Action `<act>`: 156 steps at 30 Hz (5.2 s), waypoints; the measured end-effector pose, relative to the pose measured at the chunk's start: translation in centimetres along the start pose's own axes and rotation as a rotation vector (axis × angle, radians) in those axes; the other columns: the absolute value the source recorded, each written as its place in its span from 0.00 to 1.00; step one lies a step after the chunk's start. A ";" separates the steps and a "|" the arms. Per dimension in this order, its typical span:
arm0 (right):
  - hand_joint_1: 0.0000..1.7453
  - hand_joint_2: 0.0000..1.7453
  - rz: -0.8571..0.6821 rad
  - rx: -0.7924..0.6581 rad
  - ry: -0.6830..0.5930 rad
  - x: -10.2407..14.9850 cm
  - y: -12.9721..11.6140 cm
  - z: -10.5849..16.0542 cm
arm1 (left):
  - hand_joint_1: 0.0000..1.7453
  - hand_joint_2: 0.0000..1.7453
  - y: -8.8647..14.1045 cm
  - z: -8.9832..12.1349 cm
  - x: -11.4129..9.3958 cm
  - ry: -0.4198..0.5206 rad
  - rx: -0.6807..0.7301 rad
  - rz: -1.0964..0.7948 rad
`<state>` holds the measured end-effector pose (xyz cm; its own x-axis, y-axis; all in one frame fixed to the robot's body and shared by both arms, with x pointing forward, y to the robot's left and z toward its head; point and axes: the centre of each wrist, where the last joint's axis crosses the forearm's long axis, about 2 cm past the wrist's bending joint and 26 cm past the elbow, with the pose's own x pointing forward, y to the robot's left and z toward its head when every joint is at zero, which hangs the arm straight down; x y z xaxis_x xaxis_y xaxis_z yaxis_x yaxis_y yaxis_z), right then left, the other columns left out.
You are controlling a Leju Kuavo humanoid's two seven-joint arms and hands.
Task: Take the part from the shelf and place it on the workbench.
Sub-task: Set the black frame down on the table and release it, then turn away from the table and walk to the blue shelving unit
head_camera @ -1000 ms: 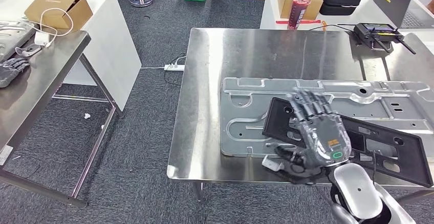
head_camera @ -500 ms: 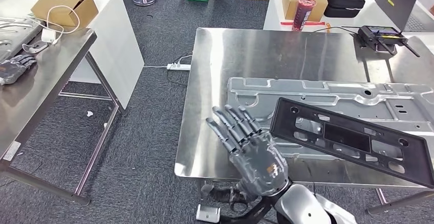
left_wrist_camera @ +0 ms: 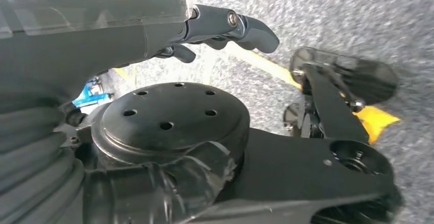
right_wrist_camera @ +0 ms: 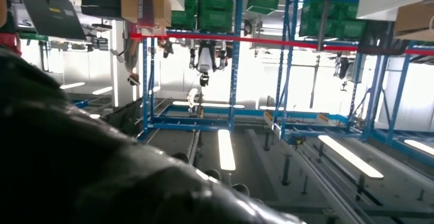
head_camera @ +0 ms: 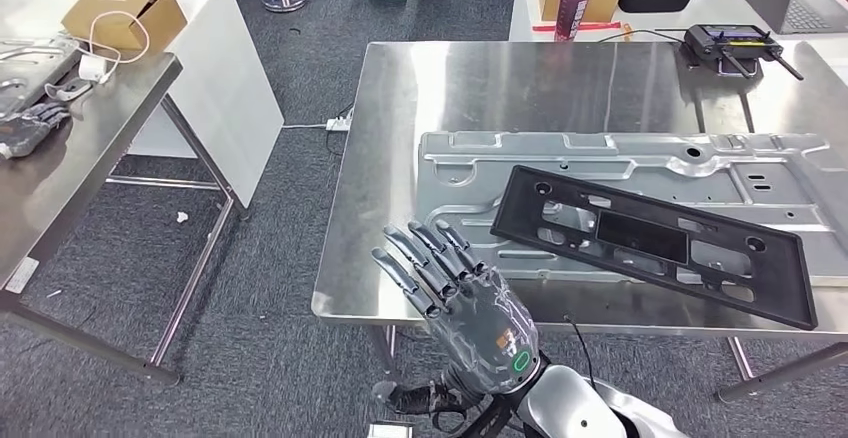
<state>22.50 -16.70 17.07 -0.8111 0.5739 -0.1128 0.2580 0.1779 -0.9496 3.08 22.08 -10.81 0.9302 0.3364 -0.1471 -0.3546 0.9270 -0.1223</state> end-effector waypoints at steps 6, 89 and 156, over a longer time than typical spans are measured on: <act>0.00 0.00 -0.011 -0.003 0.001 0.1 0.3 0.2 | 0.00 1.00 0.1 0.0 0.3 -0.001 0.005 0.003; 0.00 0.00 -1.225 1.117 1.516 9.6 18.3 33.2 | 0.00 1.00 -0.6 0.1 0.3 0.000 0.014 0.023; 0.00 0.00 -1.231 1.157 1.600 10.9 18.2 33.4 | 0.00 1.00 -0.6 0.1 0.4 -0.003 0.014 0.025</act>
<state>0.82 -33.94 -11.25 0.7633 0.6340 0.1240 -0.6190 0.7727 -0.1408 3.69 21.67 -10.70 0.9214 0.3597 -0.1472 -0.3762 0.9205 -0.1052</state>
